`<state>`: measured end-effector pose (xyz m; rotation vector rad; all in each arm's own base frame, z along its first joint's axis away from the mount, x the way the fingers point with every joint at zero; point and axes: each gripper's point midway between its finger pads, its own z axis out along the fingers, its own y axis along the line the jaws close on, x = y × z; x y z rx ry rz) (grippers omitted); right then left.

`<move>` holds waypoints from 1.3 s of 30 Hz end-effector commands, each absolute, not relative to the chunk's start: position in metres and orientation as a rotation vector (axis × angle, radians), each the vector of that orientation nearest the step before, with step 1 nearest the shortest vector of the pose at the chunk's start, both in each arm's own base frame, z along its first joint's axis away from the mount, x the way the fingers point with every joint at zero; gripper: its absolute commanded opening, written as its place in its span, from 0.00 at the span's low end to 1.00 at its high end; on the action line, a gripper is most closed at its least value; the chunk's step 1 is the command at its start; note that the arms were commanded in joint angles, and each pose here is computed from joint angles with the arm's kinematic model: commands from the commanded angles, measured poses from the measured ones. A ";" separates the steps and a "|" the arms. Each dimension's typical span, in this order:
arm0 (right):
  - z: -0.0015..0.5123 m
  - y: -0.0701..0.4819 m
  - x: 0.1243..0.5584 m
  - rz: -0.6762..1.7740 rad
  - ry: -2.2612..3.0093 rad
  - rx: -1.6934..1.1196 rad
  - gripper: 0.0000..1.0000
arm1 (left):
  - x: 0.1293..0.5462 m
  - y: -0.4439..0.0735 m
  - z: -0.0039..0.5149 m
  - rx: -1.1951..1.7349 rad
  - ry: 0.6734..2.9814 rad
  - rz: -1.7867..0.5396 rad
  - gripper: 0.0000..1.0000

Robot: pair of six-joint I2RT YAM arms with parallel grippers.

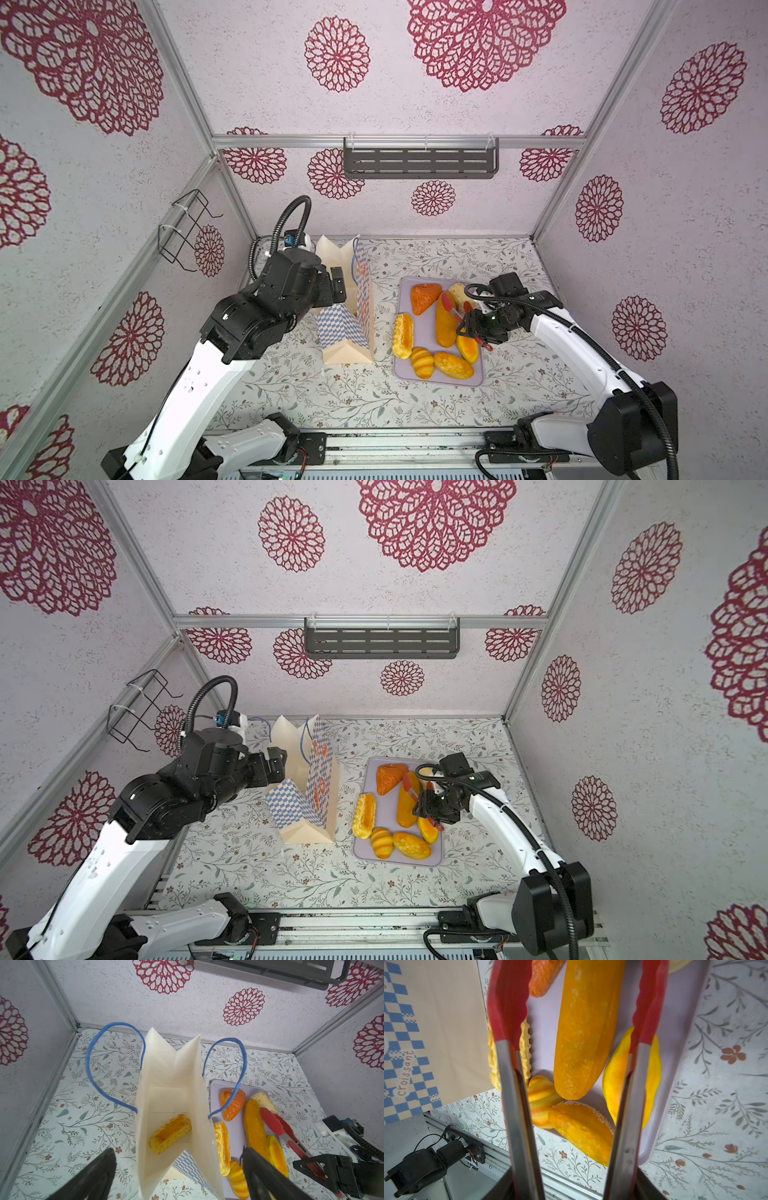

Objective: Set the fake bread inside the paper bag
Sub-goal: 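Move the tongs back over the tray to the long yellow baguette, then close the tongs on the long yellow baguette with the right gripper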

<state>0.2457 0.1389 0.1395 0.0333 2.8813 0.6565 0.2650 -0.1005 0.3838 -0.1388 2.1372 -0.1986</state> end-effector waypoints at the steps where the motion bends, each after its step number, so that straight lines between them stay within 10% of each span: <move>1: 0.147 0.141 0.244 0.684 2.887 -0.001 0.62 | 0.256 -0.070 0.386 -0.210 2.104 -0.139 0.97; 39: 0.125 0.147 0.262 0.654 3.057 -0.102 0.58 | 0.257 -0.045 0.297 -0.422 2.217 -0.296 0.98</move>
